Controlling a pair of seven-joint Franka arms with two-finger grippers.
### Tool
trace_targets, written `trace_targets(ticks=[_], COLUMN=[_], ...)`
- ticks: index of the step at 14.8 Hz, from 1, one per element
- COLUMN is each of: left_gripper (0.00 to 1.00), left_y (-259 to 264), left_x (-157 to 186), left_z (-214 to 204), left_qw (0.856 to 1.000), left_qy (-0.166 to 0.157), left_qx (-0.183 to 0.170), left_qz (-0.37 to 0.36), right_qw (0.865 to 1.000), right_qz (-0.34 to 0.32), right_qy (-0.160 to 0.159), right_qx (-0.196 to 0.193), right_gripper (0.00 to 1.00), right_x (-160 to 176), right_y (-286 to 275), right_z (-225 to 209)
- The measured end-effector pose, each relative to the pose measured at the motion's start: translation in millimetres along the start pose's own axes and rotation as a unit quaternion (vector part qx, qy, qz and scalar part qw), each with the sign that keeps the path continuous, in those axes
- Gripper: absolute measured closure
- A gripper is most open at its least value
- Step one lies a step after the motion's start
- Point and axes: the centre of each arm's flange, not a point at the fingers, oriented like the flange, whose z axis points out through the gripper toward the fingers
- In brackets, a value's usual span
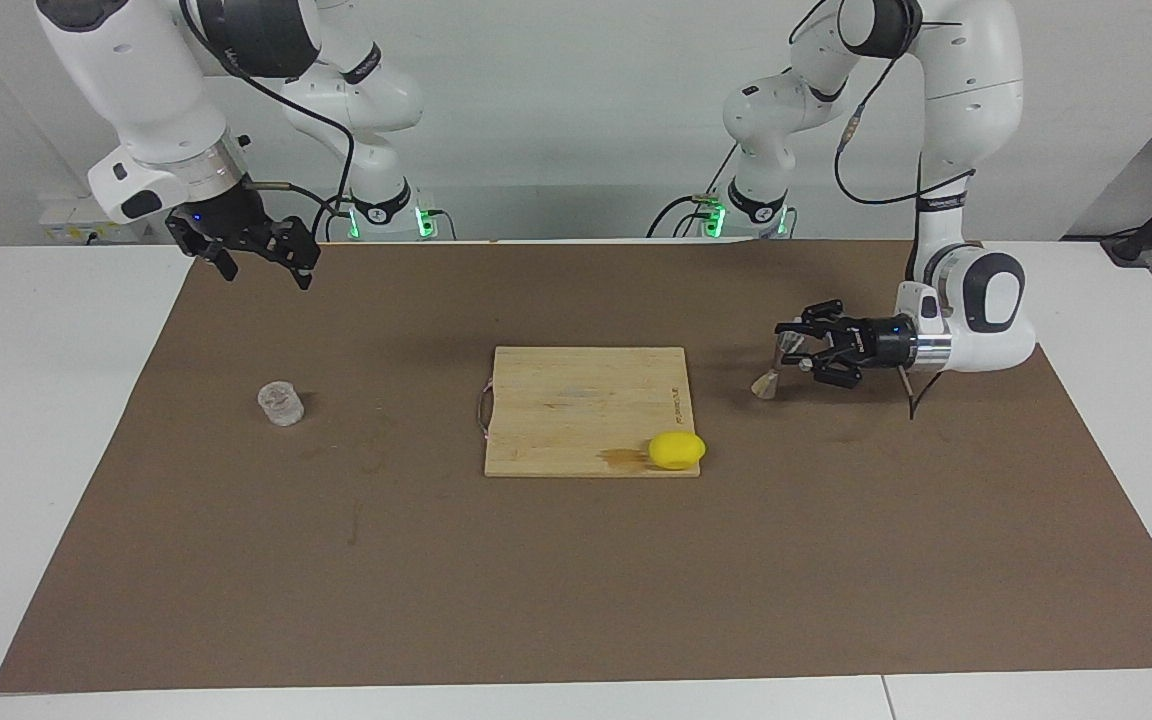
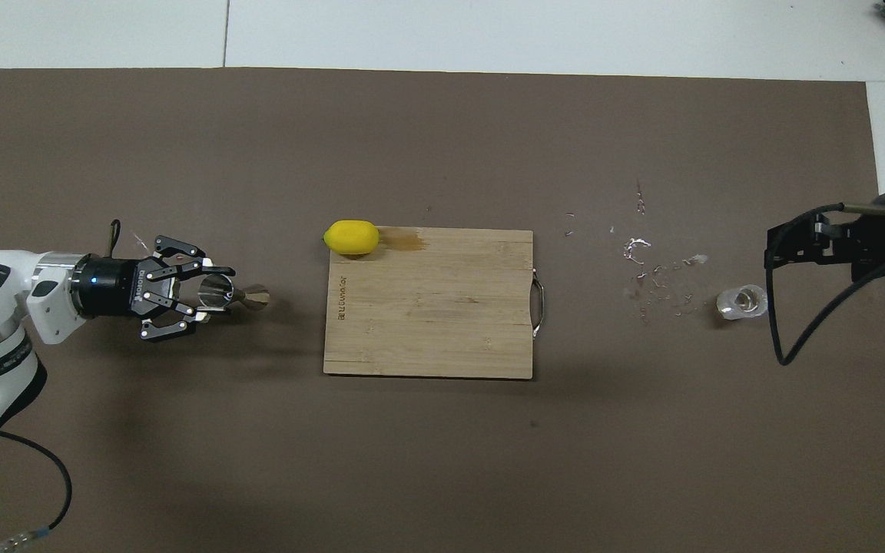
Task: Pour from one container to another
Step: 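Carry the metal cup onto the cutting board center and release it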
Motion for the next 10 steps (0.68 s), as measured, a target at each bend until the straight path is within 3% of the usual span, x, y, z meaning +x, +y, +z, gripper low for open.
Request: trace_targets(ticks=[5, 10], left_gripper=[0.50, 0.50], left_y=[-15.6, -10.8], left_x=[6.8, 3.7], left_z=[73.9, 162.3], left_qw=[1.000, 0.999], left_qy=[0.008, 0.000], left_qx=[-0.011, 0.028], left_qz=[-0.027, -0.045], right_qw=[1.000, 1.000], right_qz=[0.000, 0.000], right_qy=[0.000, 0.000], right_qx=[0.000, 0.000], right_gripper=[0.00, 0.00], right_x=[0.0, 0.0], right_y=[0.0, 0.0], right_z=[0.0, 0.0])
